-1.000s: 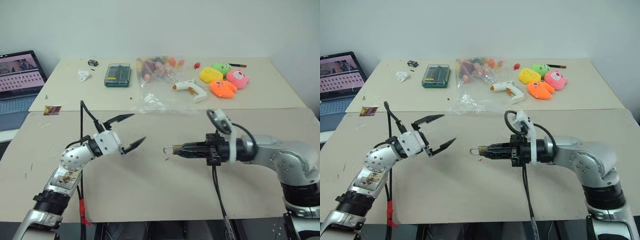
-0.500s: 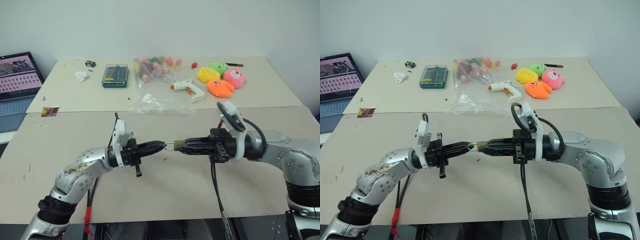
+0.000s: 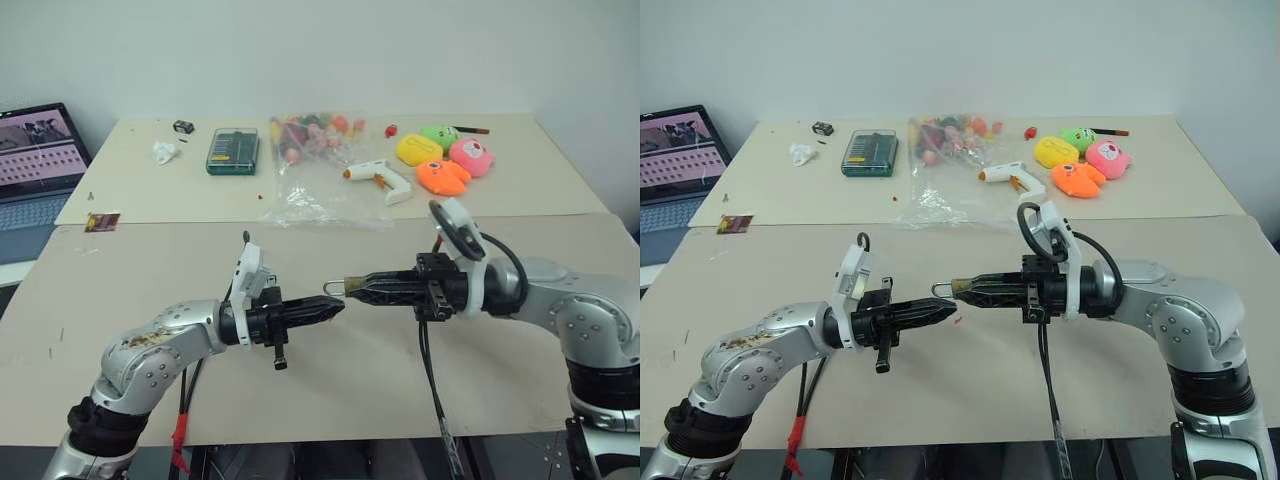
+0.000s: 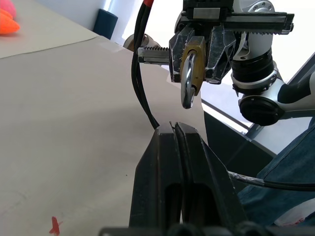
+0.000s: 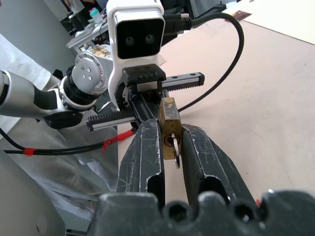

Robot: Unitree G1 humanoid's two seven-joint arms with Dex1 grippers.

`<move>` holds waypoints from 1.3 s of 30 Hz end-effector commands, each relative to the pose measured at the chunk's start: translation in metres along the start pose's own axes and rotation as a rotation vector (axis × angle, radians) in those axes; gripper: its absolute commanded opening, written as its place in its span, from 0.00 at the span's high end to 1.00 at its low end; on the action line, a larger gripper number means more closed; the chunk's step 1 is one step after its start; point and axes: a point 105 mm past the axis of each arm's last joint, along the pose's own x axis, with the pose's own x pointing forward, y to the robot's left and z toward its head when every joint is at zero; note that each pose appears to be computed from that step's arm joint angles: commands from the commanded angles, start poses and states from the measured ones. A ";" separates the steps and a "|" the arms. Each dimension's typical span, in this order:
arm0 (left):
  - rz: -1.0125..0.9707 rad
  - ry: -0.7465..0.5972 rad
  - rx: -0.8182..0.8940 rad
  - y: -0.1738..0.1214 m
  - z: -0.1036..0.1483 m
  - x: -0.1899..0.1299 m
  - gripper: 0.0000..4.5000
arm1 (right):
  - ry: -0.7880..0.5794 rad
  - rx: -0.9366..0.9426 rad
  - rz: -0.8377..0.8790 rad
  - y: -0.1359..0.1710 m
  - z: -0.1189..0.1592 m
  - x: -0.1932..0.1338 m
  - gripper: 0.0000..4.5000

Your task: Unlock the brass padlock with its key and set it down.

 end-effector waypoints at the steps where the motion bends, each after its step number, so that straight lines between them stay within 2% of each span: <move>1: -0.010 -0.030 0.031 -0.003 0.012 0.001 0.98 | -0.013 -0.064 0.011 0.001 0.010 -0.002 0.97; 9: -0.001 0.011 0.043 -0.003 0.001 -0.003 0.98 | -0.023 -0.070 0.040 0.004 0.016 -0.001 0.97; 24: 0.033 -0.002 0.067 0.008 0.006 -0.004 0.98 | -0.002 -0.033 0.096 0.019 0.006 -0.004 0.97; 27: 0.019 -0.005 0.065 0.004 0.008 -0.002 0.98 | -0.007 -0.029 0.090 0.017 0.005 -0.004 0.97; 31: -0.025 -0.062 0.024 -0.006 0.024 0.006 0.98 | -0.010 -0.026 0.083 0.014 0.004 -0.004 0.97; 35: -0.081 -0.049 -0.001 -0.020 0.030 0.010 0.98 | -0.009 -0.030 0.065 0.009 0.003 -0.005 0.97; 39: -0.086 -0.033 -0.029 -0.022 0.031 0.007 0.98 | -0.012 -0.040 0.058 0.007 0.004 -0.004 0.97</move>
